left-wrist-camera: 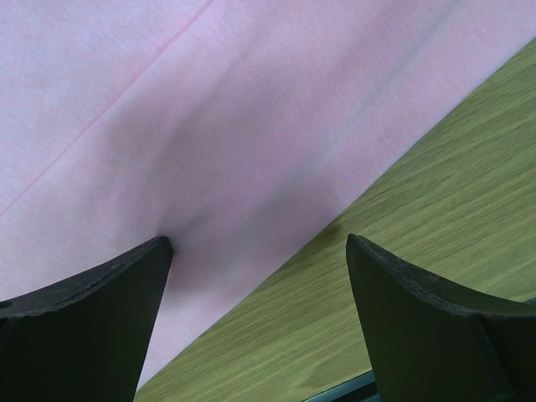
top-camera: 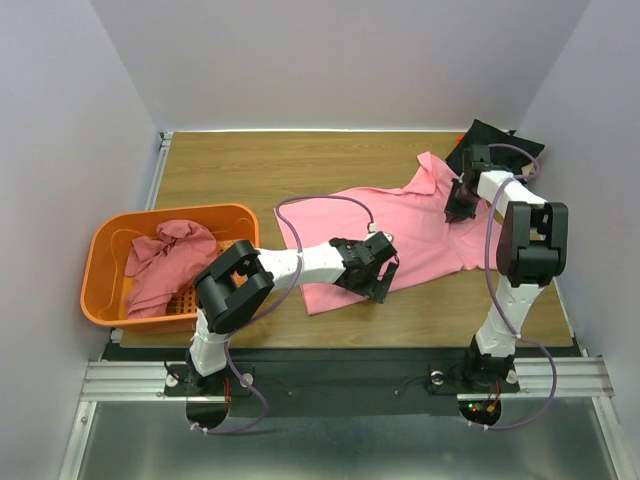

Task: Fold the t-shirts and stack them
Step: Fold the tshirt

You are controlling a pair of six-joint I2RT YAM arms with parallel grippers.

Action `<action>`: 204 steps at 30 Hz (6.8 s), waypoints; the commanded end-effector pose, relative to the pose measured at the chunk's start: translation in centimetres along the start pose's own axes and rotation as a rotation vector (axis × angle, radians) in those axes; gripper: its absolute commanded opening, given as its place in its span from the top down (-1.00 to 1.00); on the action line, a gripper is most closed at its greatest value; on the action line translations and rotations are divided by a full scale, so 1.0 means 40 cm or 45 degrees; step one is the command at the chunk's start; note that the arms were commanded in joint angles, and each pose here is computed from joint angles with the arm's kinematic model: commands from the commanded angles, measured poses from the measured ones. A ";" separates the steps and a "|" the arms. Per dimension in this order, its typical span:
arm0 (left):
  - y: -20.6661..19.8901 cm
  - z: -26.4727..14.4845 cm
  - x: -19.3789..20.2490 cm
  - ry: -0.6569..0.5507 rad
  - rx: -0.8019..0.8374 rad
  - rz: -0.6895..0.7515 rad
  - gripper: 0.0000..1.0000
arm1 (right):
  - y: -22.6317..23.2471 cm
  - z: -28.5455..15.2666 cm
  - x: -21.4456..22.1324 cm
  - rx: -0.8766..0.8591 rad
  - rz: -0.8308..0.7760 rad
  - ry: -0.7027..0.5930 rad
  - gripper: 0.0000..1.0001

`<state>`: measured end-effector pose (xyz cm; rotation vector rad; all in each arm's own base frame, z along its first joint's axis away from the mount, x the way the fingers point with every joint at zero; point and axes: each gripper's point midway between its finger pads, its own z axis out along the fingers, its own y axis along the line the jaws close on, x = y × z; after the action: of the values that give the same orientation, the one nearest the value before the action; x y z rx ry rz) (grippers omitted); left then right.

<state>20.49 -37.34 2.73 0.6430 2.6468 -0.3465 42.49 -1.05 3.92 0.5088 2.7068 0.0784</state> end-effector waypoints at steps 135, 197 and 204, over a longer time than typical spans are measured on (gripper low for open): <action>0.461 -0.265 -0.212 -0.356 -0.539 -0.947 -0.97 | -0.212 -0.069 0.087 0.016 0.333 0.112 -0.72; 0.606 -0.036 -0.124 -0.098 -1.043 -1.581 0.82 | -0.339 -0.191 0.071 0.136 0.522 -0.125 -0.77; 0.605 -0.038 -0.131 -0.104 -1.008 -1.529 0.97 | -0.263 -0.271 -0.062 -0.009 0.448 -0.261 -0.75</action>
<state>36.25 -18.47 2.35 -1.2038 2.4390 0.3804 33.68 -12.27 8.84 1.0594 2.4881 0.0570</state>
